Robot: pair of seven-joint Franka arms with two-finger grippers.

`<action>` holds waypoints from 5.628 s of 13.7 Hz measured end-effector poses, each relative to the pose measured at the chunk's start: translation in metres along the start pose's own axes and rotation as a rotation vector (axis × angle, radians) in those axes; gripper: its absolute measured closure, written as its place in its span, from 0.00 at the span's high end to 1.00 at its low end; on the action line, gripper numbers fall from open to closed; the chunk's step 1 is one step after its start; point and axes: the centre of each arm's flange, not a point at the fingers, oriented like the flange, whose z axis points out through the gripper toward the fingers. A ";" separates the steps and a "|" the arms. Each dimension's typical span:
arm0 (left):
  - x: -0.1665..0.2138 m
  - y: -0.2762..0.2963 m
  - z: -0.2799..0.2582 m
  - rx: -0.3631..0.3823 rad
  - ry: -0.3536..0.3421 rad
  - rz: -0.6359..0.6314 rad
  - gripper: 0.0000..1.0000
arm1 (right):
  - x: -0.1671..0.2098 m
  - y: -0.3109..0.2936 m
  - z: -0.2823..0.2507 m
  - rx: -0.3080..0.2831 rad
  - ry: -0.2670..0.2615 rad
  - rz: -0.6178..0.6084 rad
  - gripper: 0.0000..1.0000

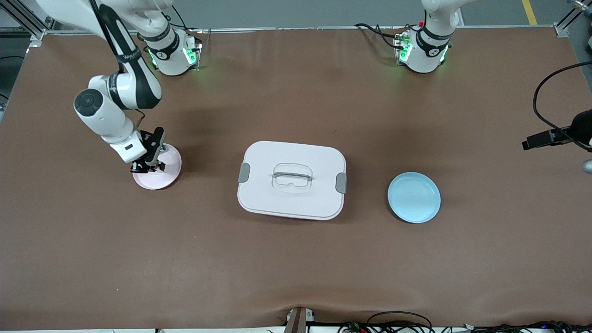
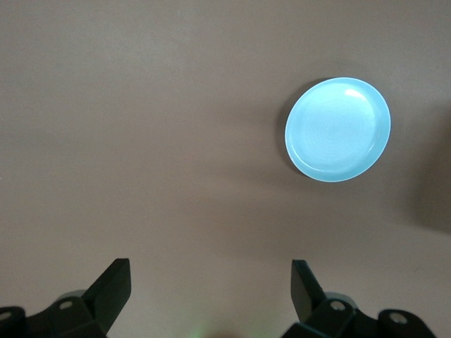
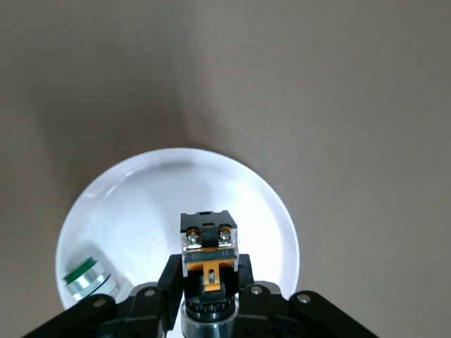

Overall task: Transfer orange switch to right arm and place
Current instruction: 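Lower the switch onto the white plate with the right gripper, then open the right gripper and lift it away from the plate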

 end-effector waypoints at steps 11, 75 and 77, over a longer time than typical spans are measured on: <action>-0.055 0.136 -0.054 0.029 0.101 -0.008 1.00 | -0.008 -0.009 0.035 0.057 -0.010 0.010 0.35; -0.051 0.124 -0.079 0.038 0.182 0.209 1.00 | -0.071 0.123 -0.397 0.204 -0.143 1.585 1.00; -0.050 0.120 -0.079 0.038 0.180 0.202 1.00 | -0.072 0.124 -0.407 0.191 -0.121 1.587 1.00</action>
